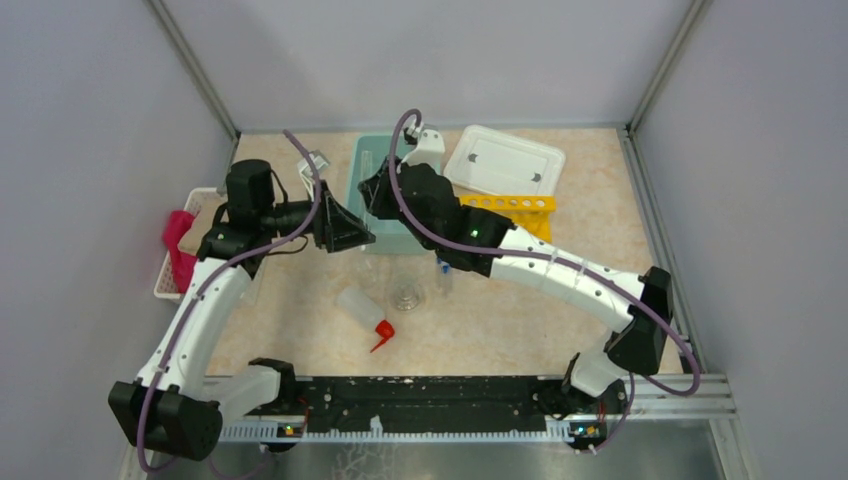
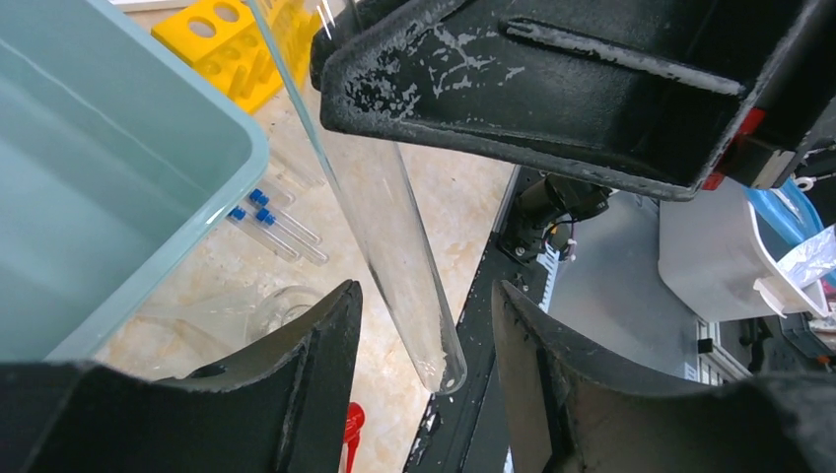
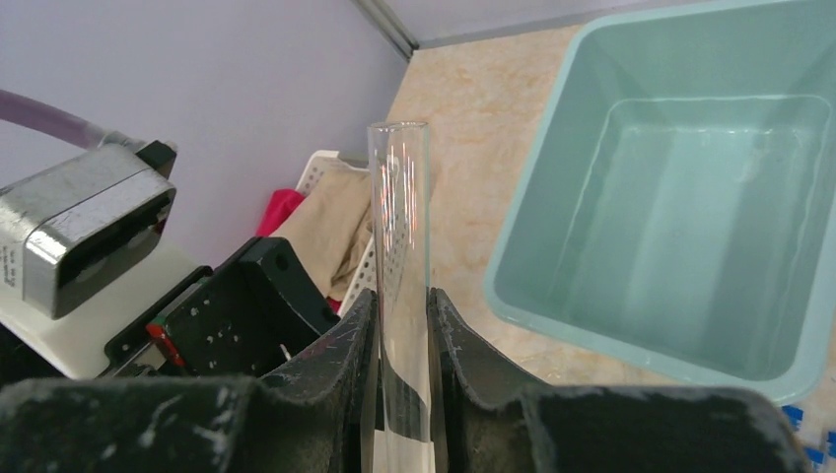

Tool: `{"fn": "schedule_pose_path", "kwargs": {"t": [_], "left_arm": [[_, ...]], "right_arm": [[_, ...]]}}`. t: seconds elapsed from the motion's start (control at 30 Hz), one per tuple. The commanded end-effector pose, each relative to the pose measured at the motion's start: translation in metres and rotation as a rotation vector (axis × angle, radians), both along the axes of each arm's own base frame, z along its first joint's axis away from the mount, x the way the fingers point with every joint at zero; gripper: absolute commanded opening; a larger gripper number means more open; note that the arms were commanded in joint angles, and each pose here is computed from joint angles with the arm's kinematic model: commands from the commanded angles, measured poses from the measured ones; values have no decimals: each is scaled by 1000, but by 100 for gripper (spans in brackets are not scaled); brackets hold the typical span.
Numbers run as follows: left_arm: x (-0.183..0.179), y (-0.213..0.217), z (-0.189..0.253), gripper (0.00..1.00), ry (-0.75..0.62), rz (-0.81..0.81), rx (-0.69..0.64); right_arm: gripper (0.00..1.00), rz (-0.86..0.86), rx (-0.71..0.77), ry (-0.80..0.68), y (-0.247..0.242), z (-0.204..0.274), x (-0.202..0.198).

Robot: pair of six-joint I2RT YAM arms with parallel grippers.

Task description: Organize the chemistry lab equipment

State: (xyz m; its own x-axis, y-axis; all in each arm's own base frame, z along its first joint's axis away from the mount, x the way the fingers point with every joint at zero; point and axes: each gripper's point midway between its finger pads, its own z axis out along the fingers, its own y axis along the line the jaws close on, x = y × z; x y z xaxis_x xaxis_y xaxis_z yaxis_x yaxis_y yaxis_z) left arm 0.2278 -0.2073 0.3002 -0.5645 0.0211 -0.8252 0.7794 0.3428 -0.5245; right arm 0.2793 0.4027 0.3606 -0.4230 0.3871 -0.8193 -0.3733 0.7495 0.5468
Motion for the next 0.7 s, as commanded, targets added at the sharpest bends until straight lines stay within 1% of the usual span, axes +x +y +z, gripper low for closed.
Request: {"fn": "schedule_pose_path", "kwargs": {"t": [0.0, 0.07, 0.1, 0.13, 0.17, 0.2, 0.23, 0.33, 0.43, 0.57, 0.67], "left_arm": [[-3, -2, 1, 53, -45, -33, 0], [-5, -2, 2, 44, -66, -41, 1], [-7, -2, 3, 39, -77, -50, 0], [-8, -2, 3, 35, -91, -55, 1], [-11, -1, 5, 30, -113, -59, 3], [-12, -1, 6, 27, -132, -63, 5], [-14, 0, 6, 25, -152, -67, 10], [-22, 3, 7, 23, -224, -90, 40], [-28, 6, 8, 22, -274, -108, 63], [-31, 7, 13, 21, -305, -116, 67], [-30, 7, 13, 19, -296, -113, 64]], "right_arm": [[0, 63, 145, -61, 0, 47, -16], [0, 92, 150, -69, 1, 47, -21], [2, 105, 152, -71, 1, 49, -23], [8, 120, 143, -72, 1, 49, -25], [19, 132, 131, -70, 1, 49, -28], [22, 140, 113, -66, -1, 48, -30], [28, 145, 88, -54, -4, 47, -32], [36, 194, -13, -30, -10, 43, -42], [41, 267, -105, -11, -11, 40, -52], [49, 336, -151, 7, -13, 47, -63], [50, 369, -154, -3, -12, 55, -68]]}}
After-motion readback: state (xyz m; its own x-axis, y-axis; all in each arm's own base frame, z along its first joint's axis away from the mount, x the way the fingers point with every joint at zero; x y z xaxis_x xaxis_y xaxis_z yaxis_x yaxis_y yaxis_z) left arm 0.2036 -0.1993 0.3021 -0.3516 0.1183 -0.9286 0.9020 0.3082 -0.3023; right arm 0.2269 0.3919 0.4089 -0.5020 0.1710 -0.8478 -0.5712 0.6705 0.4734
